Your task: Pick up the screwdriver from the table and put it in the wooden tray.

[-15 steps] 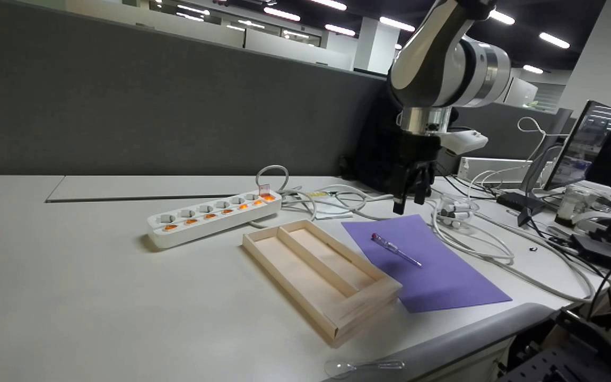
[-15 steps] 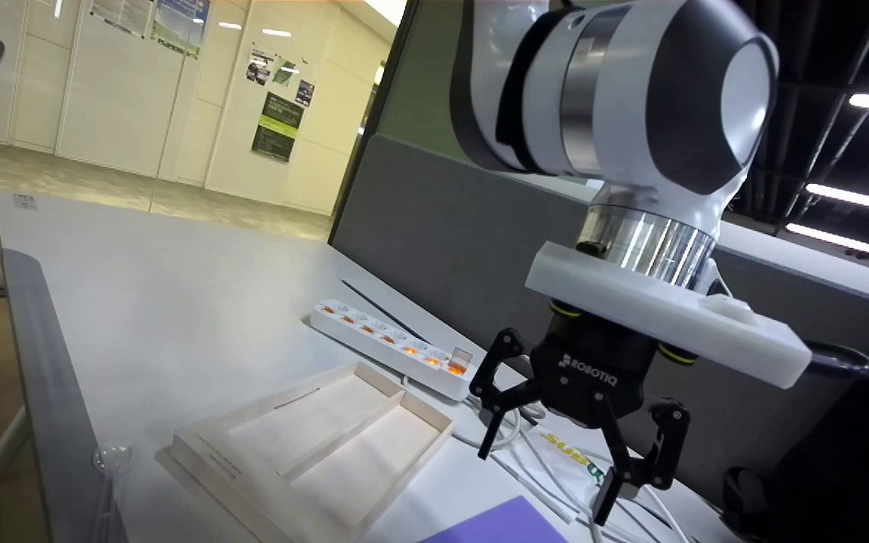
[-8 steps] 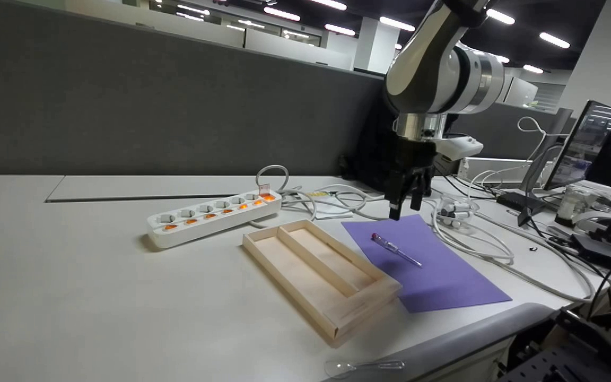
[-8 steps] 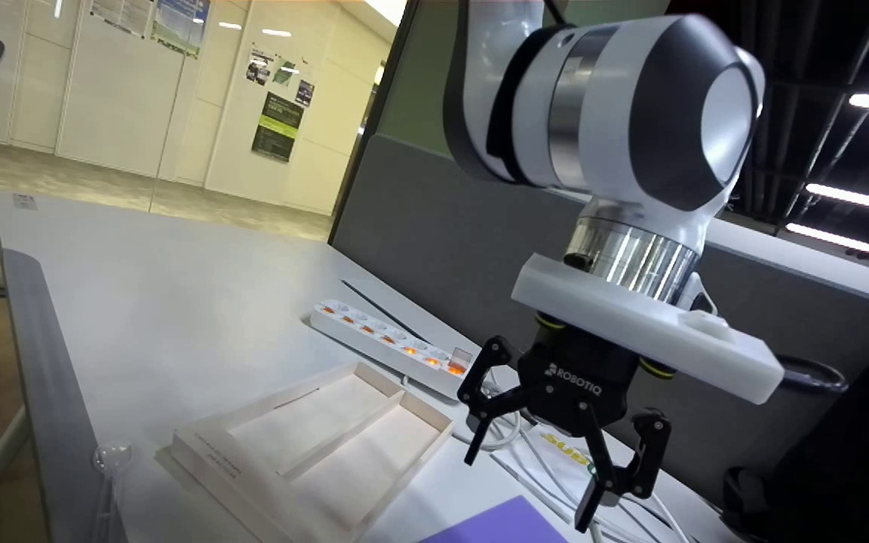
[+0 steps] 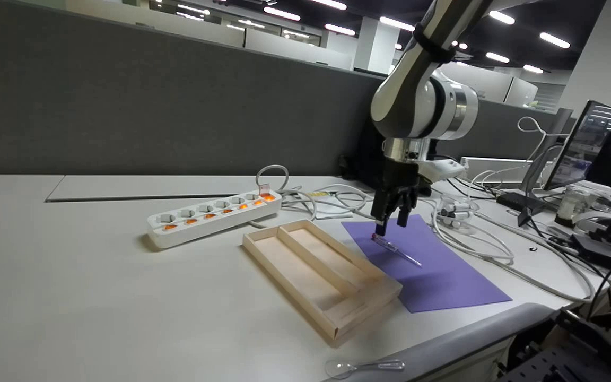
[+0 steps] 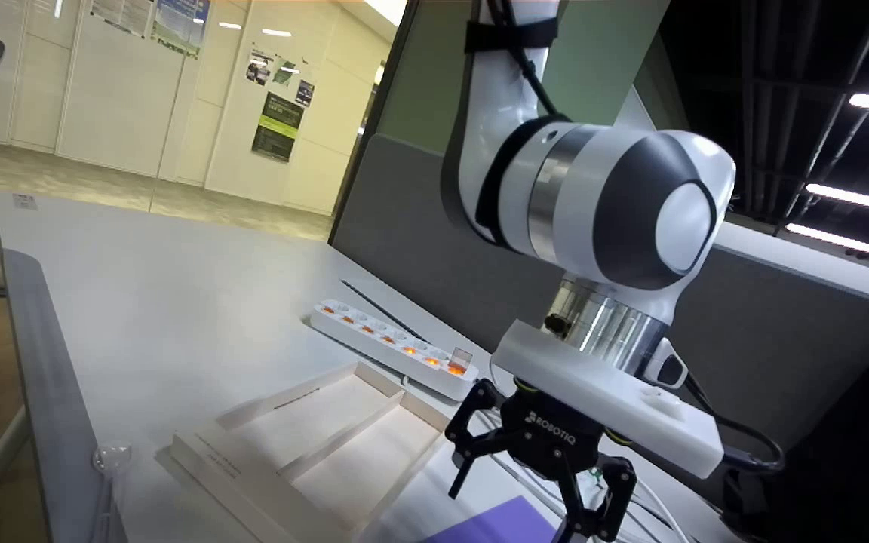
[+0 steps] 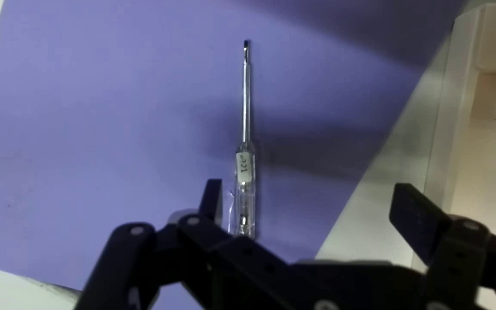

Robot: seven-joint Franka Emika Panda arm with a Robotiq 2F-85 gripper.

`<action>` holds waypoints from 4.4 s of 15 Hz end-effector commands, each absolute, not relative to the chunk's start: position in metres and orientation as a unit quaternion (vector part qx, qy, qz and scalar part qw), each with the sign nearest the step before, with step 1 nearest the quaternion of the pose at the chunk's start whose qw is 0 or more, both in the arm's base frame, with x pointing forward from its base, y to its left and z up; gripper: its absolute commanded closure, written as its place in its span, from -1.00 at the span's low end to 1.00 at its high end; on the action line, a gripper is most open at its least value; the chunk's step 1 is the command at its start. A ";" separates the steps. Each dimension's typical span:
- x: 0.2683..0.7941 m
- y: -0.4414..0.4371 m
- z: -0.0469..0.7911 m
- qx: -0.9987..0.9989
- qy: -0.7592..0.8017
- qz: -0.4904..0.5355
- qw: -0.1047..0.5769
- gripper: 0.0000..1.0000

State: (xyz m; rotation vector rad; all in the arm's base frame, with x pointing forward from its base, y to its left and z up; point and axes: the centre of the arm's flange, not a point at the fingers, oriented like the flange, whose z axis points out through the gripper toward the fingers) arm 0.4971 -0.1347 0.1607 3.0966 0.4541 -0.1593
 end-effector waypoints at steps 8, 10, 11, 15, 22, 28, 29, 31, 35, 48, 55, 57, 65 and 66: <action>0.519 -0.171 0.120 0.990 0.119 -0.070 0.000 -0.06; 0.520 -0.171 0.113 0.990 0.119 -0.075 -0.002 0.22; 0.520 -0.170 0.110 0.990 0.120 -0.077 -0.002 0.35; 0.522 -0.170 0.113 0.989 0.126 -0.076 -0.001 0.89; 0.516 -0.129 0.155 0.978 0.196 -0.064 -0.016 0.91; 0.491 -0.064 0.185 0.948 0.298 -0.086 -0.071 0.91; 0.483 -0.053 0.186 0.943 0.308 -0.095 -0.082 0.91; 0.469 -0.035 0.185 0.938 0.315 -0.110 -0.096 0.91; 0.446 -0.009 0.178 0.940 0.302 -0.123 -0.098 0.91; 0.452 -0.025 0.146 0.981 0.141 -0.113 -0.076 0.91; 0.446 -0.030 0.130 0.982 0.103 -0.138 -0.076 0.28; 0.446 -0.031 0.129 0.982 0.095 -0.140 -0.078 0.04; 0.454 -0.046 0.164 0.985 0.069 -0.125 -0.098 -1.00; 0.459 -0.050 0.176 0.987 0.068 -0.112 -0.091 -1.00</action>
